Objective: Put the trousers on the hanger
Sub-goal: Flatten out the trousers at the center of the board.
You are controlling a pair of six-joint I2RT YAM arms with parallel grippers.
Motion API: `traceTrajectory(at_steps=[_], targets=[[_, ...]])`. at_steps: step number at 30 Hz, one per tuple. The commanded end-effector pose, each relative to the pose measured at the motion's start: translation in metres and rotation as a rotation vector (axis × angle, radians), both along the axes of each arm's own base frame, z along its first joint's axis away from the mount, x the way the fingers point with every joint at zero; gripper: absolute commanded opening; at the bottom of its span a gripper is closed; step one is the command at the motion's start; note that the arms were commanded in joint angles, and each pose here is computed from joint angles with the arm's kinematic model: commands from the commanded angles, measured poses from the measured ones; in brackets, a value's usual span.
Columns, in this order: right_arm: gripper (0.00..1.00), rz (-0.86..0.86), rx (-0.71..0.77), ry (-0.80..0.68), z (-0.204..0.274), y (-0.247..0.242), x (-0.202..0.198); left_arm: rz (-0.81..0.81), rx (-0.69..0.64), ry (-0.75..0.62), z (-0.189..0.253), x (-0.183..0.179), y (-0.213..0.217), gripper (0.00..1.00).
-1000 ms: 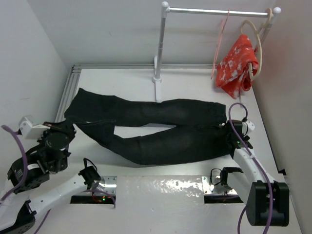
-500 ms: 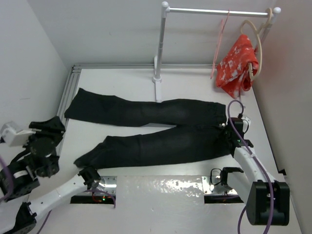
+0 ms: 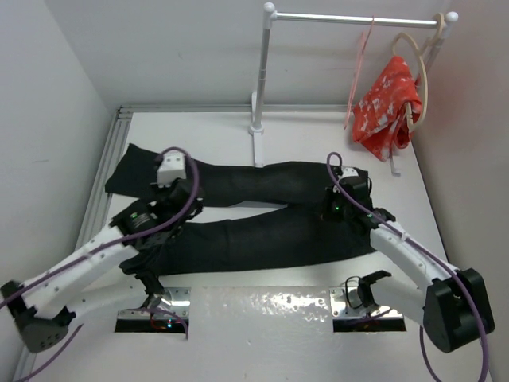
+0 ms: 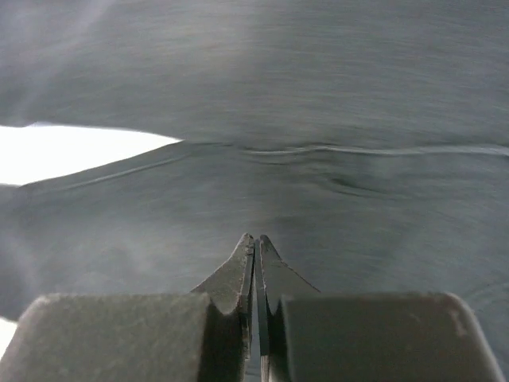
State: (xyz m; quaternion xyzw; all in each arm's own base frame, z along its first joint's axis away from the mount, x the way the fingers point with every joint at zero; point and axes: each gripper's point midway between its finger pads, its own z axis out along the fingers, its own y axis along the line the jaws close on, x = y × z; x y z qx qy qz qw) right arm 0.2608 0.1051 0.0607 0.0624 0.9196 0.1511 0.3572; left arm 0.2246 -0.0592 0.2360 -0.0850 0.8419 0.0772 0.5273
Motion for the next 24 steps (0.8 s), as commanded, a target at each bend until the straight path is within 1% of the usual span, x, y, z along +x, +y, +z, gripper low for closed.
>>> traceTrajectory(at_steps=[1,2,3,4,5,6,7,8,9,10,11,12,13,14,15,16,17,18,19,20,21,22,23,24], targets=[[0.0,0.135,0.108,-0.066,0.023,0.034,0.006,-0.134,0.036,0.104,-0.019,0.004,-0.029,0.0],[0.01,0.198,0.164,-0.098,0.03,0.052,0.006,-0.144,0.001,0.112,-0.02,0.005,-0.034,0.0],[0.04,0.27,0.207,-0.054,0.024,0.069,-0.002,-0.155,-0.03,0.098,-0.016,0.009,-0.039,0.01],[0.1,0.31,0.192,-0.043,0.019,0.078,-0.005,-0.159,-0.098,0.043,-0.002,0.018,-0.046,0.07],[0.18,0.365,0.16,-0.032,0.018,0.094,-0.009,-0.194,-0.14,0.025,0.004,0.022,-0.054,0.19],[0.33,0.377,0.122,-0.017,0.011,0.098,-0.007,-0.215,-0.153,0.004,0.011,0.027,-0.057,0.23],[0.37,0.435,0.094,0.039,-0.006,0.108,-0.011,-0.191,-0.185,-0.029,0.023,0.037,-0.054,0.23],[0.41,0.523,0.124,0.016,0.006,0.135,-0.01,-0.202,-0.212,-0.034,0.029,0.04,-0.055,0.23],[0.47,0.583,0.142,0.017,0.009,0.152,-0.013,-0.211,-0.219,-0.041,0.035,0.044,-0.053,0.24],[0.48,0.668,0.156,0.045,0.002,0.171,-0.02,-0.221,-0.256,-0.089,0.058,0.047,-0.052,0.24],[0.49,0.76,0.193,-0.021,0.021,0.204,-0.021,-0.231,-0.275,-0.125,0.073,0.047,-0.053,0.25],[0.5,0.804,0.213,-0.035,0.026,0.222,-0.023,-0.239,-0.307,-0.191,0.098,0.044,-0.05,0.25],[0.49,0.844,0.243,-0.034,0.03,0.244,-0.021,-0.239,-0.335,-0.247,0.115,0.043,-0.048,0.27],[0.47,0.893,0.279,-0.056,0.037,0.267,-0.029,-0.241,-0.356,-0.281,0.126,0.041,-0.047,0.27],[0.42,0.902,0.321,-0.044,0.041,0.282,-0.032,-0.248,-0.382,-0.33,0.142,0.037,-0.045,0.28],[0.17,0.971,0.377,-0.066,0.049,0.311,-0.041,-0.254,-0.387,-0.339,0.145,0.035,-0.044,0.28],[0.0,1.004,0.404,-0.06,0.051,0.324,-0.049,-0.254,-0.401,-0.342,0.147,0.033,-0.044,0.28],[0.0,1.038,0.418,-0.064,0.052,0.337,-0.054,-0.252,-0.404,-0.34,0.145,0.032,-0.043,0.28],[0.0,1.095,0.439,-0.059,0.05,0.36,-0.065,-0.263,-0.415,-0.339,0.145,0.03,-0.045,0.28],[0.0,1.109,0.443,-0.055,0.047,0.371,-0.069,-0.27,-0.418,-0.329,0.138,0.029,-0.046,0.28],[0.04,1.109,0.454,-0.041,0.045,0.381,-0.072,-0.272,-0.428,-0.342,0.14,0.025,-0.044,0.28],[0.34,1.125,0.483,-0.065,0.052,0.398,-0.073,-0.265,-0.43,-0.348,0.139,0.023,-0.041,0.28],[0.46,1.106,0.497,-0.007,0.033,0.405,-0.076,-0.263,-0.434,-0.358,0.14,0.019,-0.038,0.28],[0.52,1.111,0.524,-0.016,0.037,0.415,-0.074,-0.256,-0.432,-0.363,0.14,0.017,-0.035,0.28]])
